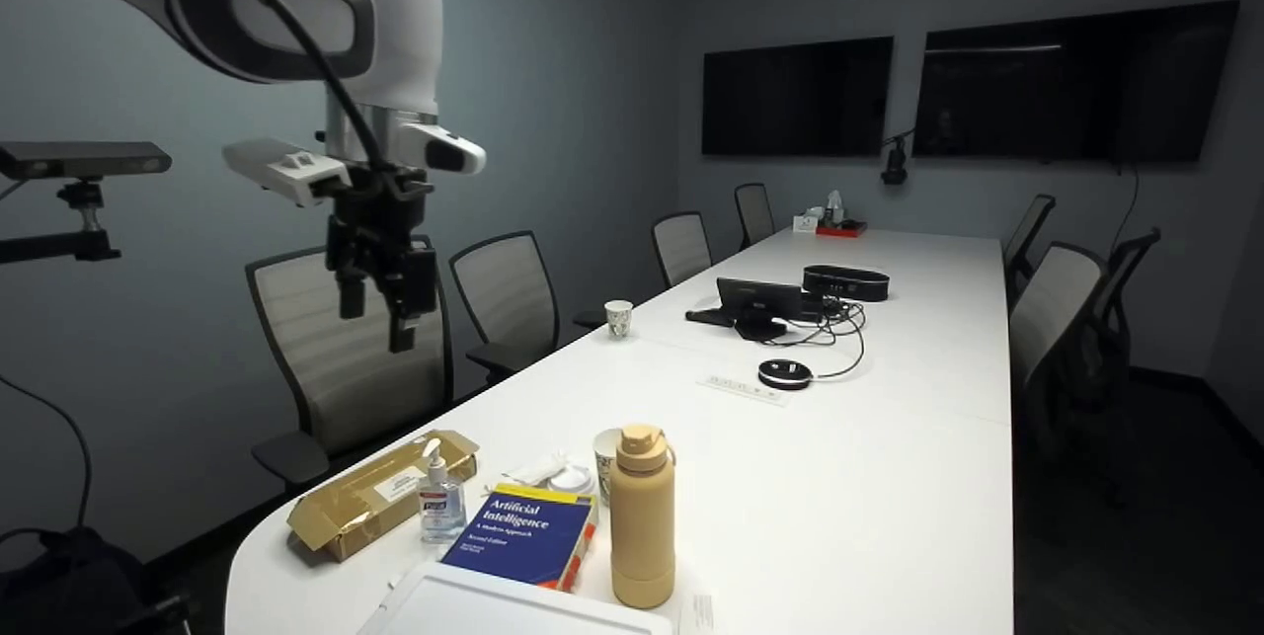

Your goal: Remove the lid from the beige bottle.

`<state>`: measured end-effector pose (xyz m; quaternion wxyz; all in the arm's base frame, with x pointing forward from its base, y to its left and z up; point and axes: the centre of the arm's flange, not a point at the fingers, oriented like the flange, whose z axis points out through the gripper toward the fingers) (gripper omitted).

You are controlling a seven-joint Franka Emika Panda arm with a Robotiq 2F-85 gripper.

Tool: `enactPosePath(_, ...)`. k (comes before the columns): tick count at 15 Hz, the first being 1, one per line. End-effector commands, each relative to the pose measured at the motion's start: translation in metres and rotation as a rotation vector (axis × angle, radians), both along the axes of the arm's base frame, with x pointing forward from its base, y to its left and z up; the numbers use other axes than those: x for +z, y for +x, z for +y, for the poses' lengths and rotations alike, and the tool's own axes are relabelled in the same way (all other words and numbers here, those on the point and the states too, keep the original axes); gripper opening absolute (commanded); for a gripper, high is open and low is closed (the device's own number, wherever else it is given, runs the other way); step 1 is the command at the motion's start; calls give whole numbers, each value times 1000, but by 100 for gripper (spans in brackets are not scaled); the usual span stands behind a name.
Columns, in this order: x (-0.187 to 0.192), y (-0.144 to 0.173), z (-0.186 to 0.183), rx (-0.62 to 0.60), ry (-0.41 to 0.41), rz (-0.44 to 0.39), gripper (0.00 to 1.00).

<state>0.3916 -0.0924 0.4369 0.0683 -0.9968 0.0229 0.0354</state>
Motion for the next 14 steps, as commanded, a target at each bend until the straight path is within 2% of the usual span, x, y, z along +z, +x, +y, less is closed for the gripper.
enactPosePath(1,1,66,-37,-71,-38,2,100)
enactPosePath(5,-10,113,-72,-108,-65,4,100)
enactPosePath(14,-56,192,-134,-163,-72,33,100)
